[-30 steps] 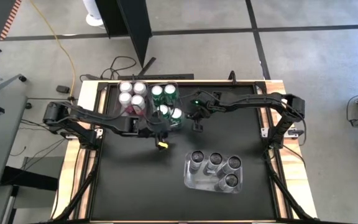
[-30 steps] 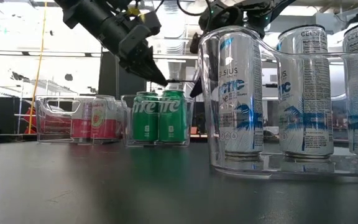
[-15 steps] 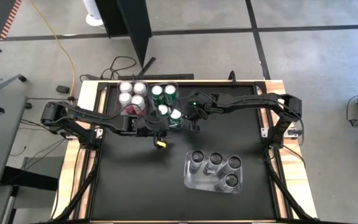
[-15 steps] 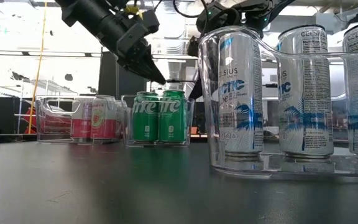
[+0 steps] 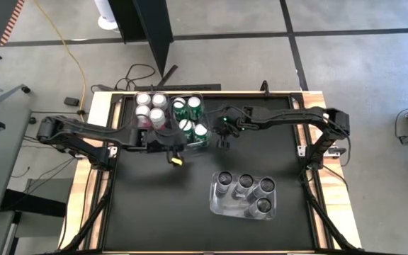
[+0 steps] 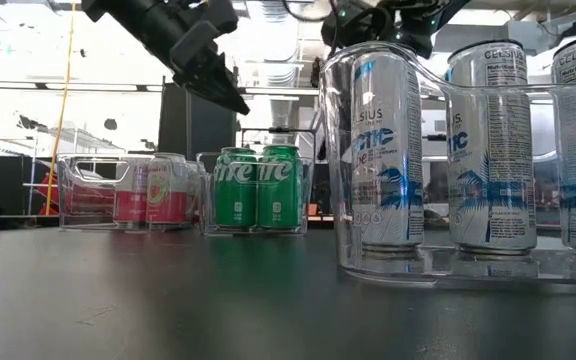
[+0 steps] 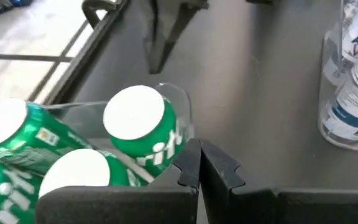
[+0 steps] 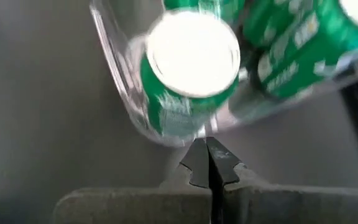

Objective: Sort soda cans
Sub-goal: Move the top transparent bin to the right side of the top left transparent bin

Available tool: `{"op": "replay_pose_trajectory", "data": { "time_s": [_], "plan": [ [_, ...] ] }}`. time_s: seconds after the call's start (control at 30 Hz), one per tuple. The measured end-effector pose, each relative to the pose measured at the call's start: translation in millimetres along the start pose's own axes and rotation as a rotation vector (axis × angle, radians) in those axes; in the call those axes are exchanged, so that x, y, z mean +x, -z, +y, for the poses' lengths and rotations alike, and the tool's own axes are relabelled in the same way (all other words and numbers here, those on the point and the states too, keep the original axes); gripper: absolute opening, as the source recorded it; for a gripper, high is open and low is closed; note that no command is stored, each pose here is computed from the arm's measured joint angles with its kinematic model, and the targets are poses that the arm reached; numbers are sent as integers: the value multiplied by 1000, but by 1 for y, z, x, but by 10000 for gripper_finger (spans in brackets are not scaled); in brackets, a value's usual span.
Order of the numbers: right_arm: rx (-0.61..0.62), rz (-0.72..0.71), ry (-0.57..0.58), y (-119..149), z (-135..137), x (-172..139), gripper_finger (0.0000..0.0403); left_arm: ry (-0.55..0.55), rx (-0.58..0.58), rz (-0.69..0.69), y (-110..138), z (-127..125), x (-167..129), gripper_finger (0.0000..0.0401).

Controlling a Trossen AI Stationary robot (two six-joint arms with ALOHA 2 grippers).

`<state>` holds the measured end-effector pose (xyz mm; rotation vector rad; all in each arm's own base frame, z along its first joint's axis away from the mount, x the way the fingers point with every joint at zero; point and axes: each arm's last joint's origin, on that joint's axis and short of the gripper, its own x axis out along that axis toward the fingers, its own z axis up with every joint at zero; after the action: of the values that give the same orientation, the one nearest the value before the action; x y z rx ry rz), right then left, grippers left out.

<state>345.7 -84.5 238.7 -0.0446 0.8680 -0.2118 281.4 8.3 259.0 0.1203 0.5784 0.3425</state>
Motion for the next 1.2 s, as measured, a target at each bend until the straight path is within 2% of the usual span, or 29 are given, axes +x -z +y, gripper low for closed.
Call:
{"op": "replay_pose_trajectory", "data": {
  "time_s": [0.2, 0.43, 0.77, 1.2],
  "plan": [
    [45, 75, 0, 8, 0, 13, 0, -30, 16, 40, 4, 3, -3, 0],
    [69, 99, -5, 13, 3, 30, 0, -46, 11, 25, 2, 5, -8, 0],
    [70, 47, -29, 11, 8, 49, 0, -64, -10, -27, -5, 13, -28, 0],
    [73, -57, -32, 1, 9, 52, 0, -67, -8, -22, -5, 13, -28, 0]
  ]
}}
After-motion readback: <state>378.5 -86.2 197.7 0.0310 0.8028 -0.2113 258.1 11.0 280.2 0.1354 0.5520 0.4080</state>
